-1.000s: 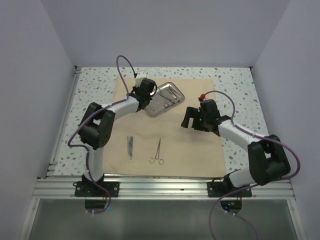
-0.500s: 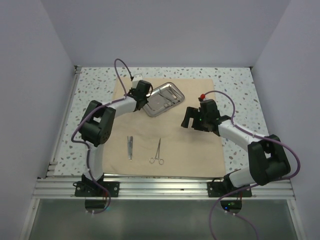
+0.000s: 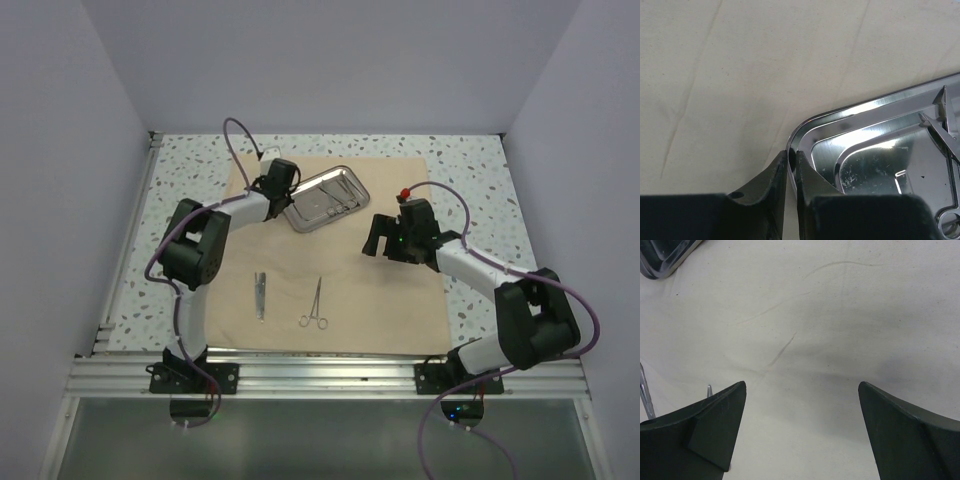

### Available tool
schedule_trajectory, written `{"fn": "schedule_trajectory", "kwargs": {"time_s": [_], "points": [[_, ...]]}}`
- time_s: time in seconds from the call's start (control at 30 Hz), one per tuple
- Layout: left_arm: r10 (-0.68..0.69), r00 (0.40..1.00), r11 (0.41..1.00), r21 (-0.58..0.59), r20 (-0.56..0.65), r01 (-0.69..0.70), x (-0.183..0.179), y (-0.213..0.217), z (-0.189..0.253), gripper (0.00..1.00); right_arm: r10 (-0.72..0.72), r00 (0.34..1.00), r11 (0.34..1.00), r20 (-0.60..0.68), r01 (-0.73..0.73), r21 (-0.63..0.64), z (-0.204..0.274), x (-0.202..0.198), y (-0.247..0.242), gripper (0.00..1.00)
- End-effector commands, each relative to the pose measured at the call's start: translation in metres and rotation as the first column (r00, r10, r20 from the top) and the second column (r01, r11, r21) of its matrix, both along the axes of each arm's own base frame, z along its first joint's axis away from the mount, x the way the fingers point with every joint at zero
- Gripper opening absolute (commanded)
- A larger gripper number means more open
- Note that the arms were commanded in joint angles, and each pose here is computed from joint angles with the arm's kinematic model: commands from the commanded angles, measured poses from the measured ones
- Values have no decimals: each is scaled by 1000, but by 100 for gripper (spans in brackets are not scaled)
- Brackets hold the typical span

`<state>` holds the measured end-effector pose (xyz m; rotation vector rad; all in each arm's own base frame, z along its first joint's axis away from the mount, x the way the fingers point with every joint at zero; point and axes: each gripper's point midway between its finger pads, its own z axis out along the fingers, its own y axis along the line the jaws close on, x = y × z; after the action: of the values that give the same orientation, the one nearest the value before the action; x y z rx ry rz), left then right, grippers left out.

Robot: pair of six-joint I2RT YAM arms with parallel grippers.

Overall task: Open and lay out the surgical kit
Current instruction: Adjust the container in the surgical kit.

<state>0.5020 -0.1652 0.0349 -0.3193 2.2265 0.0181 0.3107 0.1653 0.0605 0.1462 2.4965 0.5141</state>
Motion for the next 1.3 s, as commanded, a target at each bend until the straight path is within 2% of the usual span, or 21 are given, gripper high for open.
{"fn": "schedule_trajectory", "kwargs": {"time_s": [0.0,0.13,0.27,0.33,0.53,1.0,1.03,1.13,1.27], "points": [[-21,999,999,-45,-48,19,-8,-4,-14,15,-1,1000,1000,31,1,-7,7,7,1,98],[-40,998,997,-64,-55,37,-16,-5,-18,18,4,1000,1000,28,-4,1,6,6,3,98],[-41,996,998,-48,-85,37,-23,-2,-26,27,2,1000,1000,25,-2,-1,5,6,3,98],[-42,995,998,-41,-89,38,-24,-1,-30,27,3,1000,1000,26,-3,-4,5,7,2,98],[-57,991,998,-39,-123,52,-32,0,-30,24,0,1000,1000,26,0,-10,4,7,2,98],[-44,990,998,-49,-136,38,-52,8,-44,25,0,1000,1000,10,1,-17,-2,7,2,98],[-39,990,999,-43,-135,33,-53,9,-46,19,-2,1000,1000,8,3,-16,-2,8,1,98],[-24,990,999,-34,-138,20,-47,12,-48,12,2,1000,1000,9,-1,-15,-2,8,3,98],[7,988,999,-31,-156,-12,-25,28,-59,11,-2,1000,1000,13,2,-23,-1,8,1,98]]}}
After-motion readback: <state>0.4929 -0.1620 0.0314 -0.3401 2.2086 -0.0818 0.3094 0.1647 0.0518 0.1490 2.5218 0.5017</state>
